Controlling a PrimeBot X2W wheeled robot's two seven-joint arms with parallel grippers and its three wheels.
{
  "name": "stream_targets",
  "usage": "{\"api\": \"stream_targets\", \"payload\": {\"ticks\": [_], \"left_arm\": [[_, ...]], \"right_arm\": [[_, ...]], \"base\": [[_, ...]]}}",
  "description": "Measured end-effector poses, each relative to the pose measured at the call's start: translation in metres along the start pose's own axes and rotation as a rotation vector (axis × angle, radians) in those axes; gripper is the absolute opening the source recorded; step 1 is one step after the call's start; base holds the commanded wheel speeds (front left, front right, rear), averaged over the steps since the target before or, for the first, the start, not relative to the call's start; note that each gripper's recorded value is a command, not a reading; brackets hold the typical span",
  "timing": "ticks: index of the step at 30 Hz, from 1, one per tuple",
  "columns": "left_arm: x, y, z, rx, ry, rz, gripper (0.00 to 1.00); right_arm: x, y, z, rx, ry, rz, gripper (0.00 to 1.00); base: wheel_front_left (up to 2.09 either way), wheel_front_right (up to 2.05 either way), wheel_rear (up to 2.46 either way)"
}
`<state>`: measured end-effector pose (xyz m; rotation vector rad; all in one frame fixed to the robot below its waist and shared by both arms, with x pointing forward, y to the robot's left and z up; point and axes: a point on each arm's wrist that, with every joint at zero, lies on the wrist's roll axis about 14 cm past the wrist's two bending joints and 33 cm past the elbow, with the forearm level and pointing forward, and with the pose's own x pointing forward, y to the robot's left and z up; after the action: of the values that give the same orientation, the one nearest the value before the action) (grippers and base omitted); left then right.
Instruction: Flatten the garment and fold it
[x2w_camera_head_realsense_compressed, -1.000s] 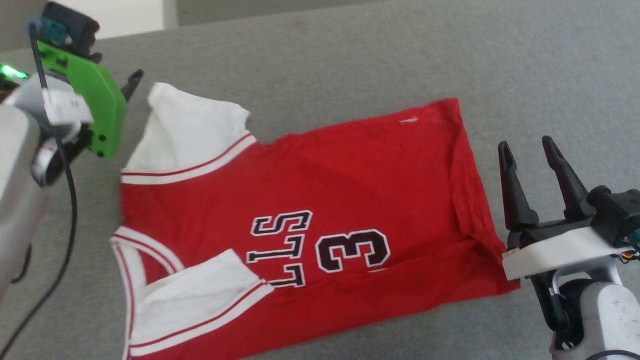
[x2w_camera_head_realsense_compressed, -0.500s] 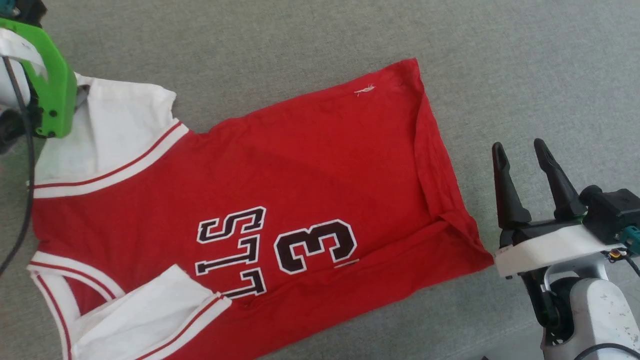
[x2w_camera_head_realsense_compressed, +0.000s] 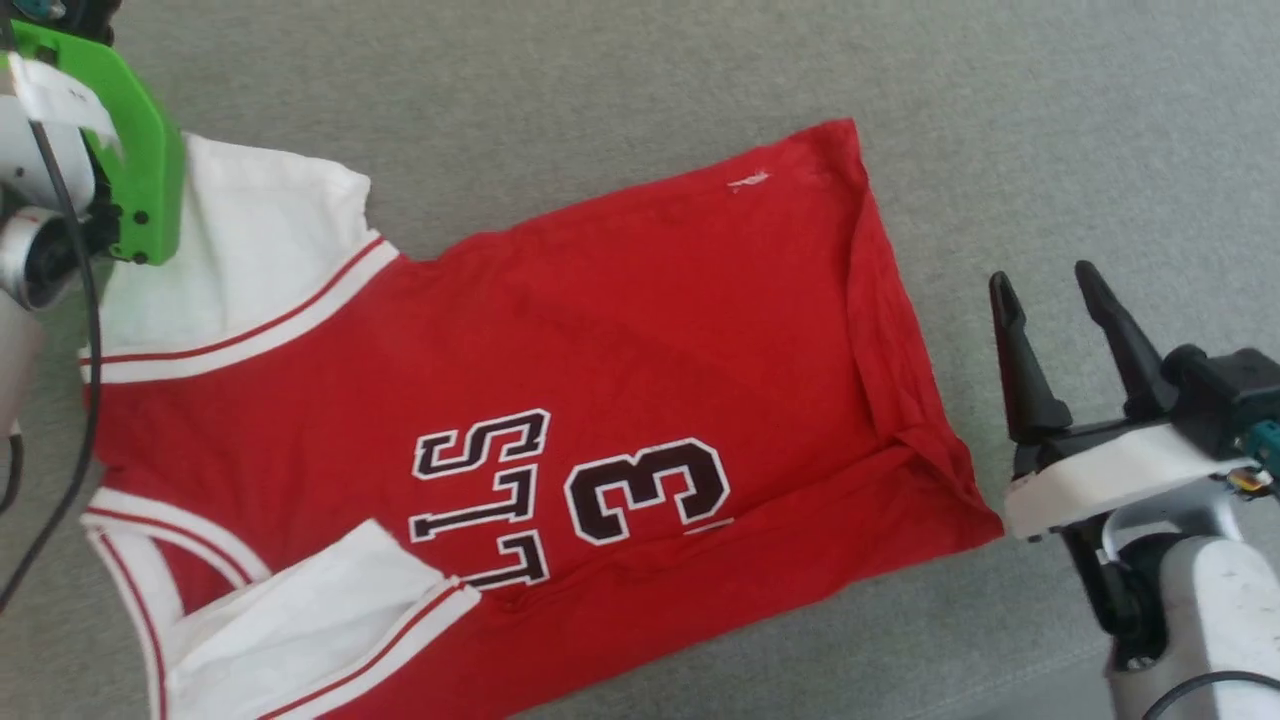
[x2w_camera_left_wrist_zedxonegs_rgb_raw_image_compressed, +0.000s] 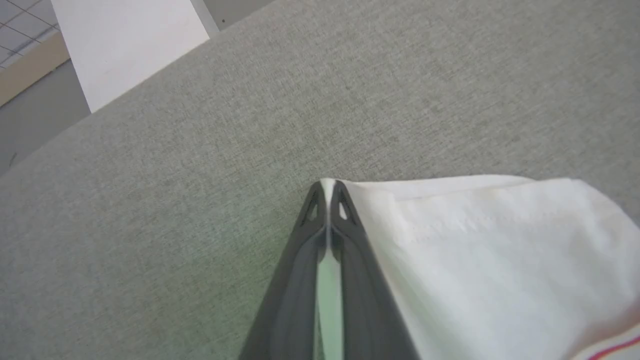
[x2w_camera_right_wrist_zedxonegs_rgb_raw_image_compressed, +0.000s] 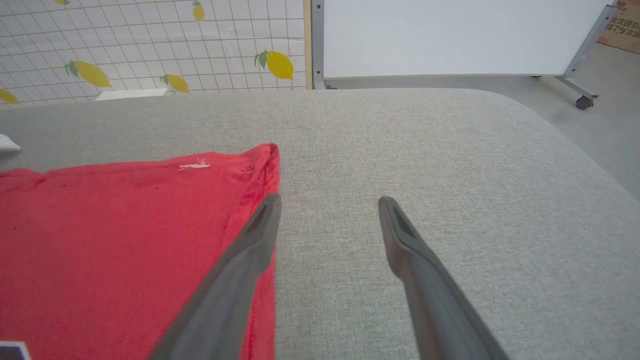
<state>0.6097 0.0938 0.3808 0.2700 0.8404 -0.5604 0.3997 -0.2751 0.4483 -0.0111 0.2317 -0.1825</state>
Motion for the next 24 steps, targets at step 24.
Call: {"api": "stream_targets", "payload": {"ticks": [24], "left_arm": [[-0.13,-0.047,0.04,0.071,-0.604,-0.037,0.0]], "right_arm": [[0.091,0.042,0.007,-0.399,0.577,0.309,1.0]], "base": [[0.0,0.0,0.0]]}}
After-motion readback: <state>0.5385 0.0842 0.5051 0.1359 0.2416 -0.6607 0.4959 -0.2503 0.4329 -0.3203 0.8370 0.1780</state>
